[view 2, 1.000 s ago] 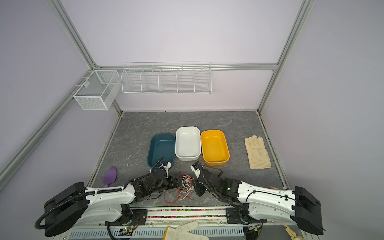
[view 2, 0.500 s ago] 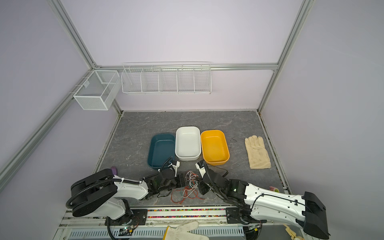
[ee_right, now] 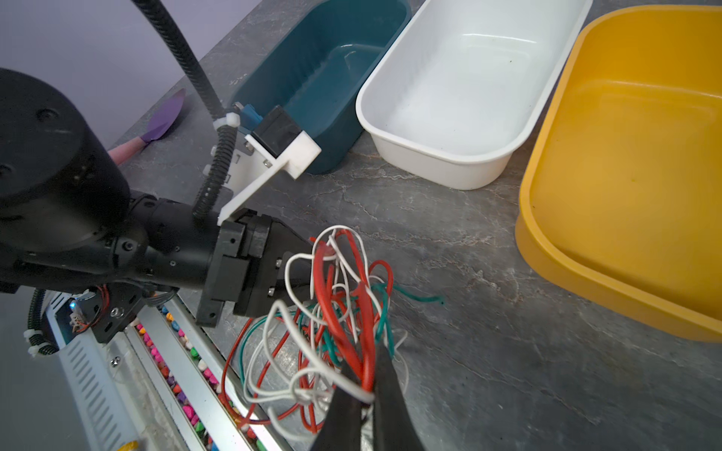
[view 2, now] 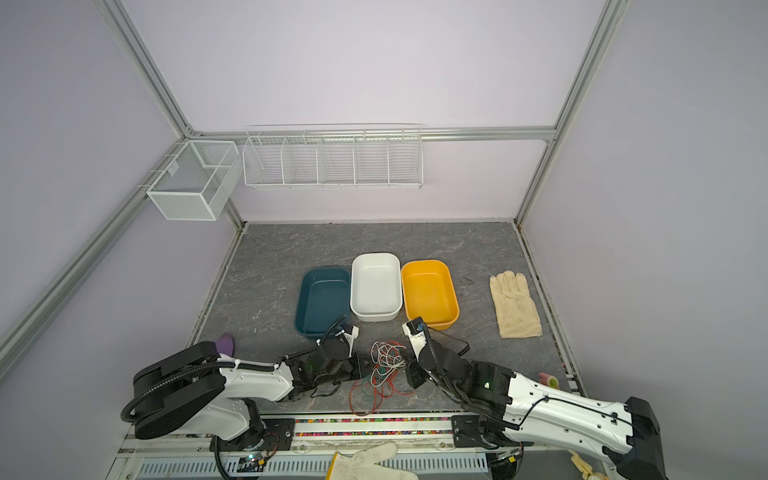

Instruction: Untangle the cables

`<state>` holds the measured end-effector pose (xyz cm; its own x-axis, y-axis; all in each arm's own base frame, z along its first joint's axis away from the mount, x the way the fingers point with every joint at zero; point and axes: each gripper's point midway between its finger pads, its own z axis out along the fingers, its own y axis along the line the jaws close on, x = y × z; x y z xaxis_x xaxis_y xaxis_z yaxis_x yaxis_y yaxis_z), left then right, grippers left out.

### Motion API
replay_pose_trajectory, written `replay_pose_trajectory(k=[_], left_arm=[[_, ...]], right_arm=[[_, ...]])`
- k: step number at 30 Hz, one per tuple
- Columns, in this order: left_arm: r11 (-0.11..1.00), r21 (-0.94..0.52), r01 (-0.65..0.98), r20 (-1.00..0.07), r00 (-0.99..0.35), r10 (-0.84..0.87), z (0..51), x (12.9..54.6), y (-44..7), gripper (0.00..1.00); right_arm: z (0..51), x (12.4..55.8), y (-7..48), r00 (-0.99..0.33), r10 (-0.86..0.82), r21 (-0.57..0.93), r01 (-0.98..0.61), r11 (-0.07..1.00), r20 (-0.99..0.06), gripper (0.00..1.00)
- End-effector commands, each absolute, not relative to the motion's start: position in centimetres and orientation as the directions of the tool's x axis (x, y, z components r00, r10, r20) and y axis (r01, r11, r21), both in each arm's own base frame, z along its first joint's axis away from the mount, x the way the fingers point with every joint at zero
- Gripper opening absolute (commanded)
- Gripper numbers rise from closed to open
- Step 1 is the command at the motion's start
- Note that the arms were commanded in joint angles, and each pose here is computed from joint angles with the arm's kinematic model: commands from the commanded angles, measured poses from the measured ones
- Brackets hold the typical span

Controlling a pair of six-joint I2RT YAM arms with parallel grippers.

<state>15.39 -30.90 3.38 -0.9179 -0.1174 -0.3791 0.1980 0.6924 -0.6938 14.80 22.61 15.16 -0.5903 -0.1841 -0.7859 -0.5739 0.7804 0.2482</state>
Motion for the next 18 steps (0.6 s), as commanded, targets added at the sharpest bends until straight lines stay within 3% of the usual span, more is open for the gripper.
replay_pose_trajectory(k=[1, 3, 18], left_arm=[[0.774, -0.605, 0.185, -0.404, -0.91, -0.098, 2.2, 15.5, -28.8, 0.04], [0.792, -0.58, 0.188, -0.423, -0.901, -0.096, 2.7, 15.7, -28.2, 0.0], [0.834, -0.527, 0.165, -0.577, -0.79, -0.208, 8.7, 17.3, -22.9, 0.0]], right_arm=[[17.3, 15.9, 21.5, -0.555, -0.132, 0.225, -0.528, 0.819, -0.821, 0.06], [17.4, 16.3, 20.3, -0.562, -0.116, 0.209, -0.48, 0.852, -0.819, 0.06], [15.4, 17.0, 15.2, -0.706, 0.025, 0.248, -0.215, 0.945, -0.708, 0.06]])
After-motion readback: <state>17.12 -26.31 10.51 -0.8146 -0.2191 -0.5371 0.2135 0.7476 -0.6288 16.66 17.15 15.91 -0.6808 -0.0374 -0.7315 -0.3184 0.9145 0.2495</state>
